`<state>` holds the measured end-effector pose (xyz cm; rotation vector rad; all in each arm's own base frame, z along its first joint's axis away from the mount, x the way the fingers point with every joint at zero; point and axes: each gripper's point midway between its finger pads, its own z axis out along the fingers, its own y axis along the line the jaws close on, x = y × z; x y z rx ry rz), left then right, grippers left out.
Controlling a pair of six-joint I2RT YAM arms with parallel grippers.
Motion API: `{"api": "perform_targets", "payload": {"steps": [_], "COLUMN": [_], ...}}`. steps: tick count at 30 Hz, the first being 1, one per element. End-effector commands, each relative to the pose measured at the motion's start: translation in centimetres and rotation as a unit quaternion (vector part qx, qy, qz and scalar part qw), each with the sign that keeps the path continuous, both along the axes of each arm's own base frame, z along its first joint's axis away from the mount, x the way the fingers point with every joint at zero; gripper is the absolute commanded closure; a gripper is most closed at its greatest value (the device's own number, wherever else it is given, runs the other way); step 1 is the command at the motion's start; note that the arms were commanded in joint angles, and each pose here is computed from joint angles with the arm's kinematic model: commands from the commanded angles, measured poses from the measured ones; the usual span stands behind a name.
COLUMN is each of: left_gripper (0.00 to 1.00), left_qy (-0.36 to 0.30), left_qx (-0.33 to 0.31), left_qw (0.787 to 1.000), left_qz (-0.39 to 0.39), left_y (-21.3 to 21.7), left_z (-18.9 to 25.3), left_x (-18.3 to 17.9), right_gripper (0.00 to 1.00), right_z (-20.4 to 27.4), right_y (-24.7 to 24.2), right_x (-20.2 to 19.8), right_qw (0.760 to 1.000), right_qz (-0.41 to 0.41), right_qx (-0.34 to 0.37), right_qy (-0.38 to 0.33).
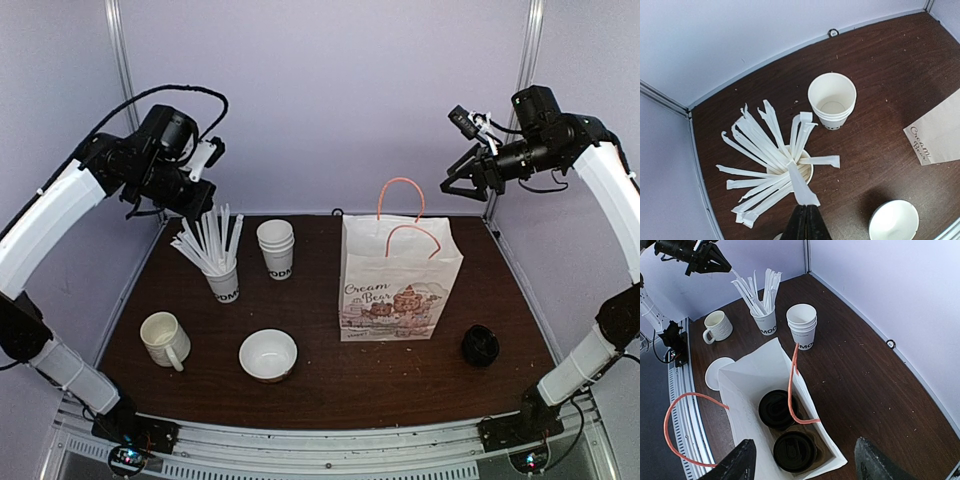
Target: Pack the takeout coffee
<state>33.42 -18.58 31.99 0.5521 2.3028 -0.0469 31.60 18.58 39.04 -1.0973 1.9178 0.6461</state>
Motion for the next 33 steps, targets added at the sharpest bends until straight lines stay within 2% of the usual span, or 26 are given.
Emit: {"api": "perform_targets", "payload": {"steps": [1, 6, 11, 15, 19, 22, 24, 29, 33], "left_gripper": [1.00, 1.00, 1.00, 1.00, 1.00, 1.00, 1.00, 1.00, 1.00], "left_qy": [-0.036, -0.064, -0.118, -0.153, -0.146, -0.132, -0.122, -0.082, -0.048], "left_qx": [-0.015, -0.073, -0.162, -0.238, -0.330, -0.382, -0.399, -0.433, -0.446], "left_qw": [0.999, 0.994, 0.971, 0.938, 0.888, 0.855, 0.844, 0.818, 0.810], "left_qz": [-0.006, -0.057, -0.129, -0.202, -0.285, -0.324, -0.339, -0.369, -0.377], "left_y": [1.2, 0.4, -1.5, -4.0, -7.9, -10.4, -12.0, -16.3, -19.7], "left_z": [4.2, 8.7, 14.7, 18.4, 20.5, 21.0, 20.6, 18.9, 16.5], "left_x": [-1.2, -3.6, -6.1, -7.7, -8.8, -8.9, -8.6, -8.1, -7.5], "right_gripper": [0.29, 0.29, 0.29, 0.29, 0.29, 0.29, 0.28, 0.28, 0.28], "right_z": [0.9, 0.8, 1.0, 1.1, 0.8, 0.9, 1.0, 1.3, 1.3], "right_y": [-0.4, -0.7, -1.3, -2.0, -3.2, -4.1, -4.7, -6.1, -6.5], "right_x": [0.4, 0.6, 1.2, 1.8, 2.5, 3.0, 3.4, 4.2, 4.4], "right_qw": [1.000, 1.000, 0.999, 0.999, 0.997, 0.995, 0.994, 0.991, 0.990], "right_qz": [-0.009, -0.017, -0.031, -0.049, -0.077, -0.097, -0.111, -0.136, -0.143], "right_qx": [-0.004, -0.012, -0.007, -0.006, -0.007, -0.005, -0.004, 0.002, 0.008], "right_qy": [-0.019, -0.019, -0.016, -0.018, -0.015, -0.016, -0.017, -0.019, -0.017]}}
